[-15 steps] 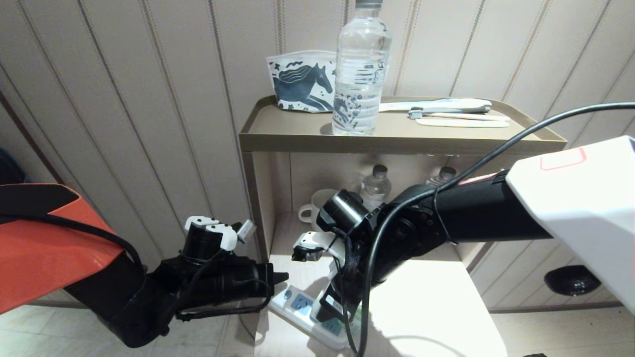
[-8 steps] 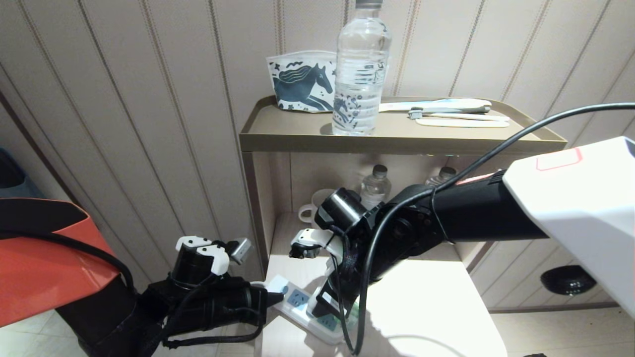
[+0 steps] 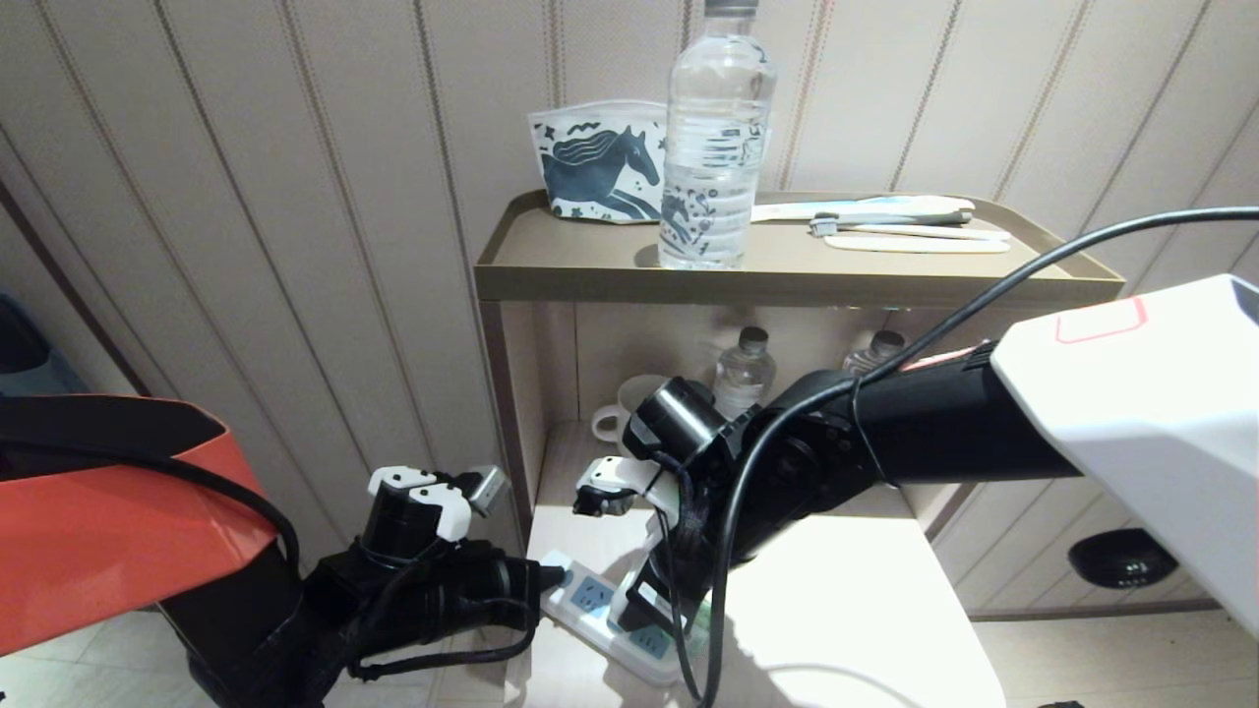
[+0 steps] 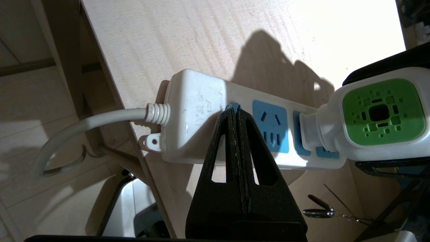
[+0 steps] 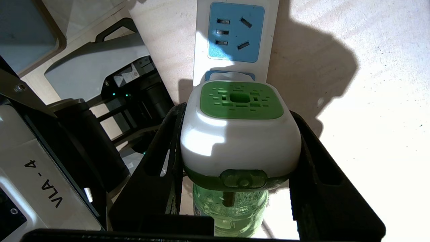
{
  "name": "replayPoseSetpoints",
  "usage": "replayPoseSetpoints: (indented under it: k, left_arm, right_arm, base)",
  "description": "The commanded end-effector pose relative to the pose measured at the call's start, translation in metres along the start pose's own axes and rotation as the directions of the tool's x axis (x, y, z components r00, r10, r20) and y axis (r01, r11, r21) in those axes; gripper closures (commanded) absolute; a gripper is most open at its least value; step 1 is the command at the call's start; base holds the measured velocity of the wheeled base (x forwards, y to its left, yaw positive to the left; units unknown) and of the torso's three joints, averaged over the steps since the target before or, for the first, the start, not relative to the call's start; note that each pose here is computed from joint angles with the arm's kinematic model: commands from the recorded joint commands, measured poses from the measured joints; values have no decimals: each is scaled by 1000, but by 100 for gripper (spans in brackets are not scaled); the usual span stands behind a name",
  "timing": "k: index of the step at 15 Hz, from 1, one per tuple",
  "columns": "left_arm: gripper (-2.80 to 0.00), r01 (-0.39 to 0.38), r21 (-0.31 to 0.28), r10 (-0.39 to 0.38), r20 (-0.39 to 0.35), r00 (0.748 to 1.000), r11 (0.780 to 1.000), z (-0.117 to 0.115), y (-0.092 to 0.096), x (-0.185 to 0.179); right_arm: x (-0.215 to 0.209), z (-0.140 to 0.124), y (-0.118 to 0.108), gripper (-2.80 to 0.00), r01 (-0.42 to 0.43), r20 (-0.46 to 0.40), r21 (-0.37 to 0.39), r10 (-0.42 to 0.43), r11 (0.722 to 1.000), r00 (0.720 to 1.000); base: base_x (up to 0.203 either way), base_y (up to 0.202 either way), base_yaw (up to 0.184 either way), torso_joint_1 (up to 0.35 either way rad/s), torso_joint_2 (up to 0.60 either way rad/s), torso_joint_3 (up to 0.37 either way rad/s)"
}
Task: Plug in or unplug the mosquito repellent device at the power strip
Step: Hold the socket with your left hand and unplug it with your right hand
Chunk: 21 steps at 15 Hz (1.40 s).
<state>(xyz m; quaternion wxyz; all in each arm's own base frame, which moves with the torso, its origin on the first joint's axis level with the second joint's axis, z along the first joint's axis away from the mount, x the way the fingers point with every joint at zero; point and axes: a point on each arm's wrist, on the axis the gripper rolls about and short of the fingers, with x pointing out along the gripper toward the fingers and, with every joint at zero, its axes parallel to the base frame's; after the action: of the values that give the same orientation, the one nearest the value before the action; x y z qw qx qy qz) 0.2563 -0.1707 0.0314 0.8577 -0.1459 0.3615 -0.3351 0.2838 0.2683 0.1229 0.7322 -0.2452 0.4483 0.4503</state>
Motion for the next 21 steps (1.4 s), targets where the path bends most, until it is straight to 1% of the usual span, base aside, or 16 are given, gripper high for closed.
replayPoseSetpoints:
  k: [1,2,4,5,6,9,12,14,16,18,20,21]
  left_arm:
    - [0,0,-3,0,-2,1000,1000,-1,1,3]
    - [0,-3,-3,3,-4,1000,1000,-1,2,4]
    - [0,-58,4,58,4,998,998,-5,6,9]
    - [0,-74,25,74,9,997,997,-7,9,11]
    - [0,-87,64,87,6,996,994,-13,11,14]
    - [0,-77,109,80,-15,997,991,-26,-2,16]
    - [0,-116,153,121,-21,992,981,-34,-2,22]
    - [0,-118,182,124,-21,992,976,-41,-4,24]
    - [0,-119,192,128,-32,991,974,-45,-3,26]
    - [0,-144,225,154,-28,988,964,-47,-3,27]
    - [0,-180,290,195,-21,981,940,-52,-5,28]
    - [0,-181,298,197,-26,980,937,-54,-6,28]
  right_arm:
    - [5,-2,1,0,-10,-18,-1,10,1000,1000]
    - [5,-2,1,0,-11,-18,-1,11,1000,1000]
    - [5,-2,3,0,-14,-18,-4,14,1000,1000]
    - [5,-3,3,0,-15,-21,-3,15,1000,1000]
    - [5,-5,3,0,-17,-28,-2,17,1000,999]
    - [3,-6,4,0,-21,-26,0,21,1000,999]
    - [1,-6,3,0,-20,-21,0,20,1000,1000]
    - [0,-6,3,0,-20,-17,0,20,1000,1000]
    - [-2,-4,1,0,-12,2,0,12,1000,1000]
    - [-1,-4,0,0,-8,11,0,8,1000,1000]
    - [-2,-3,0,0,-5,15,-1,5,1000,1000]
    - [-3,-2,0,0,-3,18,-2,3,1000,1000]
  base:
    - [0,0,0,0,0,0]
    - [0,0,0,0,0,0]
    - [0,0,0,0,0,0]
    - [0,0,0,0,0,0]
    - [0,0,0,0,0,0]
    - [0,0,0,0,0,0]
    - [0,0,0,0,0,0]
    - [0,0,0,0,0,0]
    - [0,0,0,0,0,0]
    - [0,0,0,0,0,0]
    - [0,0,0,0,0,0]
    - [0,0,0,0,0,0]
